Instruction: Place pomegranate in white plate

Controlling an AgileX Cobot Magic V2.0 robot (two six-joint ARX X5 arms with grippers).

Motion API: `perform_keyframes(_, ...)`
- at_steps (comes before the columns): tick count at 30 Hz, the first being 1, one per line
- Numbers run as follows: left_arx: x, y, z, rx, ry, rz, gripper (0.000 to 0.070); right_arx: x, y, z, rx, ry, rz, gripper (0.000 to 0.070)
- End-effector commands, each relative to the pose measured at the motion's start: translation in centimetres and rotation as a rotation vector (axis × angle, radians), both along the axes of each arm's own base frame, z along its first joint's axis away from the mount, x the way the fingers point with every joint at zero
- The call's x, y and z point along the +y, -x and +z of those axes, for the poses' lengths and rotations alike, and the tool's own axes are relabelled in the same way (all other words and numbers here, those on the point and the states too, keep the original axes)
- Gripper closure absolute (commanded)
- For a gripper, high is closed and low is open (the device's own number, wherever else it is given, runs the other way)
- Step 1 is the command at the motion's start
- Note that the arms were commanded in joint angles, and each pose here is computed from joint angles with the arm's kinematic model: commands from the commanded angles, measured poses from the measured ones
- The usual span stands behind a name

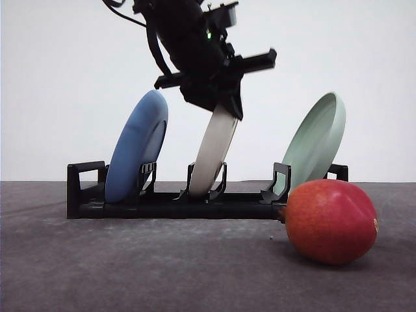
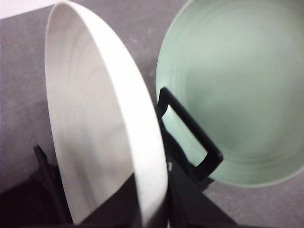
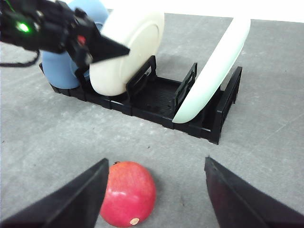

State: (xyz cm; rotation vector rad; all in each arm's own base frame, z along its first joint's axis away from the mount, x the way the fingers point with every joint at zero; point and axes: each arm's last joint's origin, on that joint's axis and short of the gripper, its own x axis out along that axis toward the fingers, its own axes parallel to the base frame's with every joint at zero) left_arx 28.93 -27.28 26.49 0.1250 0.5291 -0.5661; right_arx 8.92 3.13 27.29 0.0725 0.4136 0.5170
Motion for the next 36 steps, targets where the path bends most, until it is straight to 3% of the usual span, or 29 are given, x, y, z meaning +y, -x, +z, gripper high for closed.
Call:
perform_keyframes(1, -0.4, 0.4, 2.0, -0.031, 0.075, -0.006, 0.0689, 0.0, 0.0, 0.6, -0.025, -0.006, 0.005, 0.0296)
perform_keyframes(11, 1.1, 1.8, 5.7, -0.057, 0.2, 0.026, 0.0689, 0.0, 0.1, 0.6, -0.02, -0.007, 0.006, 0.0296)
perform_keyframes(24, 4.4, 6.7, 9.8, 0.005, 0.224, -0.048, 0.0688, 0.0, 0.1, 0.6, -0.02, -0.009, 0.005, 0.0296)
perform_keyframes(28, 5.6, 9.0, 9.4, -0.019, 0.257, -0.076, 0.0688, 0.0, 0.1, 0.6, -0.019, -0.009, 0.005, 0.0296)
perform_keyframes(36, 8.7, 13.7, 6.0, -0.106, 0.353, -0.091, 0.0688, 0.0, 0.1, 0.6, -0.019, -0.009, 0.005, 0.0296)
